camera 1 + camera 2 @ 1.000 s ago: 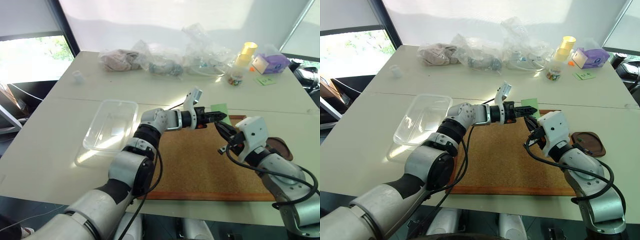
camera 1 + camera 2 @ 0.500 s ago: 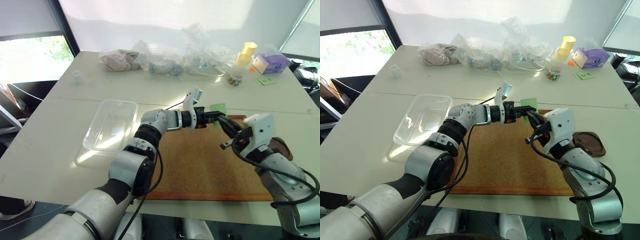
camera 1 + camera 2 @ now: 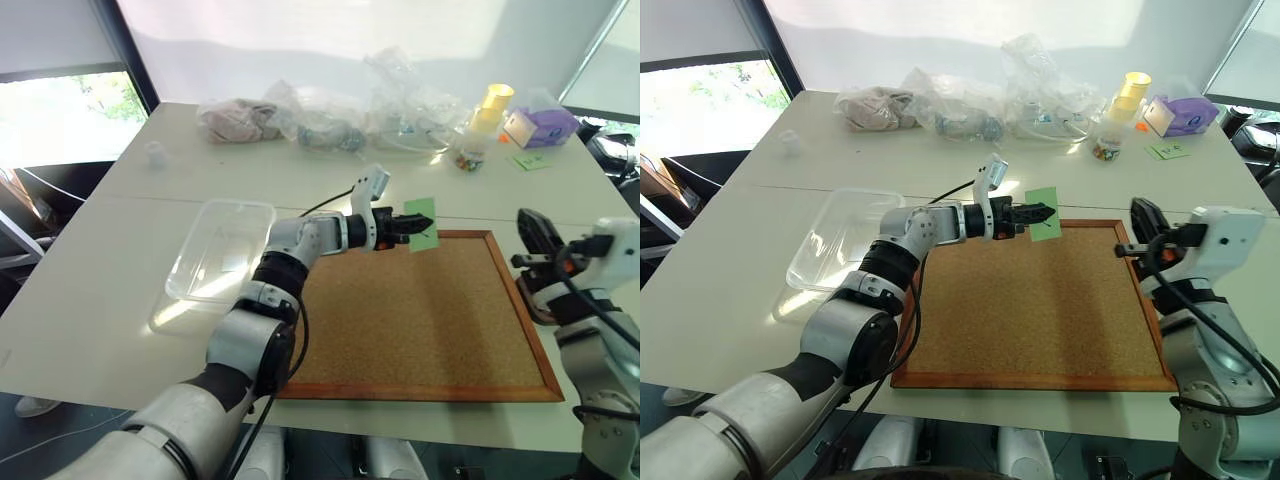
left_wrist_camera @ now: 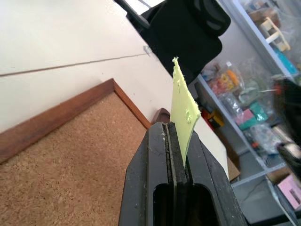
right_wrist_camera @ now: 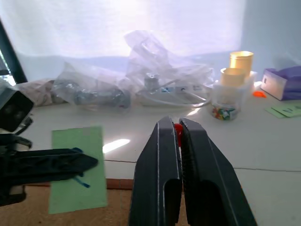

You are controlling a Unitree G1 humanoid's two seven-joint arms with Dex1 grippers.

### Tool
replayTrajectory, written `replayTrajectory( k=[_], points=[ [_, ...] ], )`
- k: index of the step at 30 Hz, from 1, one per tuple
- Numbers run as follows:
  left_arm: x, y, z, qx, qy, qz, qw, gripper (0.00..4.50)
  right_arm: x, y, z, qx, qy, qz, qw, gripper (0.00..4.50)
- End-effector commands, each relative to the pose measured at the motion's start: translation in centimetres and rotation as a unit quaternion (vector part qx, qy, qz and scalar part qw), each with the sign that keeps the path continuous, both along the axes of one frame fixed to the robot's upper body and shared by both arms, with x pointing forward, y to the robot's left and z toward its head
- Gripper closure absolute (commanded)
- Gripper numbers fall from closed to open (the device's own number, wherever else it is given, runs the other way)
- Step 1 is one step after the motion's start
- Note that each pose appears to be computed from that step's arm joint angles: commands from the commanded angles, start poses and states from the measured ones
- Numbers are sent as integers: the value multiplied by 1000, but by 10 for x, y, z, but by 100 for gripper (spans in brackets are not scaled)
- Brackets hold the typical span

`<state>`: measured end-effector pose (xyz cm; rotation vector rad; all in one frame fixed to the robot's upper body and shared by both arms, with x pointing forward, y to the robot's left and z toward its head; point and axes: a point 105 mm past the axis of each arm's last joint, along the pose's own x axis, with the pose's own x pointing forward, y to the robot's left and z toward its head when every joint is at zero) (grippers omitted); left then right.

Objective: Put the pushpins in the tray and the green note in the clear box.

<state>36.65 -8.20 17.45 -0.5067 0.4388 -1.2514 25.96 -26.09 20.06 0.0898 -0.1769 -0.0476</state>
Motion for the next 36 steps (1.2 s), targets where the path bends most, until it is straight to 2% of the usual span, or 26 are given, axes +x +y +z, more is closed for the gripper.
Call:
replayTrajectory(
  k=[1, 6, 13, 26, 29, 35, 36],
  points=[
    [-5, 2, 18, 10, -79, -5, 997, 445, -6, -31, -14, 3, 40, -71, 997, 450],
    [-17, 5, 14, 37, -129, -18, 991, 445, -11, -61, -50, 9, 125, -144, 982, 450],
    [-28, 2, 8, 37, -115, -28, 992, 445, -15, -86, -73, 16, 183, -194, 964, 450],
    [-31, 0, 5, 43, -115, -30, 992, 445, 1, -93, -84, 19, 196, -192, 961, 450],
    [-32, 0, 4, 44, -115, -31, 992, 450, 2, -93, -85, 21, 195, -191, 962, 351],
    [-33, 0, 2, 45, -113, -32, 992, 450, 4, -92, -84, 30, 185, -184, 965, 35],
    [-33, 1, 2, 45, -113, -32, 992, 450, 4, -92, -83, 31, 182, -182, 966, 7]
  ],
)
